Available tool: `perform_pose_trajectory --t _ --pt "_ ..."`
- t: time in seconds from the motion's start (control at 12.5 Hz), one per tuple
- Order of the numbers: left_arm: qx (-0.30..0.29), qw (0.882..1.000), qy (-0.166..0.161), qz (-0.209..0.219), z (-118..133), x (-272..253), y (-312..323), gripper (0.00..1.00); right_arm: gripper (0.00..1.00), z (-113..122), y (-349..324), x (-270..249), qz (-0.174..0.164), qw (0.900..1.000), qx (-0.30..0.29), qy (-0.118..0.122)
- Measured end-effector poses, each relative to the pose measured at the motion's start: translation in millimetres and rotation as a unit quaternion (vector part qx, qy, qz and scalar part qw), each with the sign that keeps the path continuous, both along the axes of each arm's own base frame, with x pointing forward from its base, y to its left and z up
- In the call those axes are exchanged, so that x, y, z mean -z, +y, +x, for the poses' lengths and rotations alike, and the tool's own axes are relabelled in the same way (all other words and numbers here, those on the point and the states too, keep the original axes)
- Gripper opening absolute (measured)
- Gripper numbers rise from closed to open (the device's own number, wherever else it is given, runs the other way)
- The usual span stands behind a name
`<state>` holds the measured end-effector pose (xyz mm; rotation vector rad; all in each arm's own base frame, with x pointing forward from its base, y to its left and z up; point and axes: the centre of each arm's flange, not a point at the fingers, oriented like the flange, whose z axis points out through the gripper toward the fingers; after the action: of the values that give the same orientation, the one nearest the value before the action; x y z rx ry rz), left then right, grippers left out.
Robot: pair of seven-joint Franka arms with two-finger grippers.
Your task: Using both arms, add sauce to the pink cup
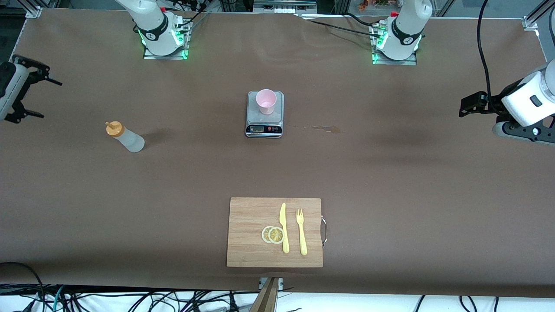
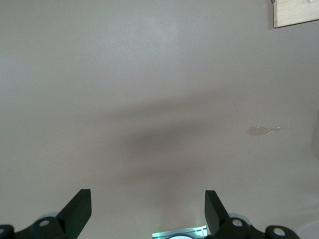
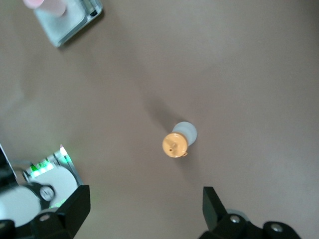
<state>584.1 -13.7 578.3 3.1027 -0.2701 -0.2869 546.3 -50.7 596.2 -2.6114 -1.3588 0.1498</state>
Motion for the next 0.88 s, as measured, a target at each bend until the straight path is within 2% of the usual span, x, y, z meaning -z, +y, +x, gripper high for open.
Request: perform_pose_trajectory --t 0.16,0.32,0.4,0.56,0.64,0.8,0.88 --pt "0.000 1.000 0.000 0.000 0.0 0.0 0.0 1.00 1.00 -14.6 22.5 -19.9 -0.039 0.995 0.097 -0.010" --pt "0.000 1.000 0.000 0.000 0.0 0.0 0.0 1.00 1.00 -23.4 59.5 -37.2 -0.092 0.980 0.176 -0.034" --pt "0.000 1.000 0.000 0.000 0.0 0.0 0.0 1.00 1.00 -26.1 76.4 -44.0 -0.102 0.972 0.206 -0.047" --pt "0.000 1.000 0.000 0.000 0.0 0.0 0.1 1.00 1.00 -23.7 82.2 -50.5 -0.099 0.964 0.237 -0.073" --pt "0.000 1.000 0.000 0.000 0.0 -0.1 0.1 1.00 1.00 -23.4 78.0 -50.5 -0.098 0.962 0.244 -0.075" --pt "0.000 1.000 0.000 0.000 0.0 0.0 0.0 1.00 1.00 -25.3 74.4 -48.9 -0.090 0.957 0.267 -0.066" --pt "0.000 1.000 0.000 0.000 0.0 0.0 0.0 1.00 1.00 -27.0 76.0 -48.2 -0.082 0.945 0.314 -0.053"
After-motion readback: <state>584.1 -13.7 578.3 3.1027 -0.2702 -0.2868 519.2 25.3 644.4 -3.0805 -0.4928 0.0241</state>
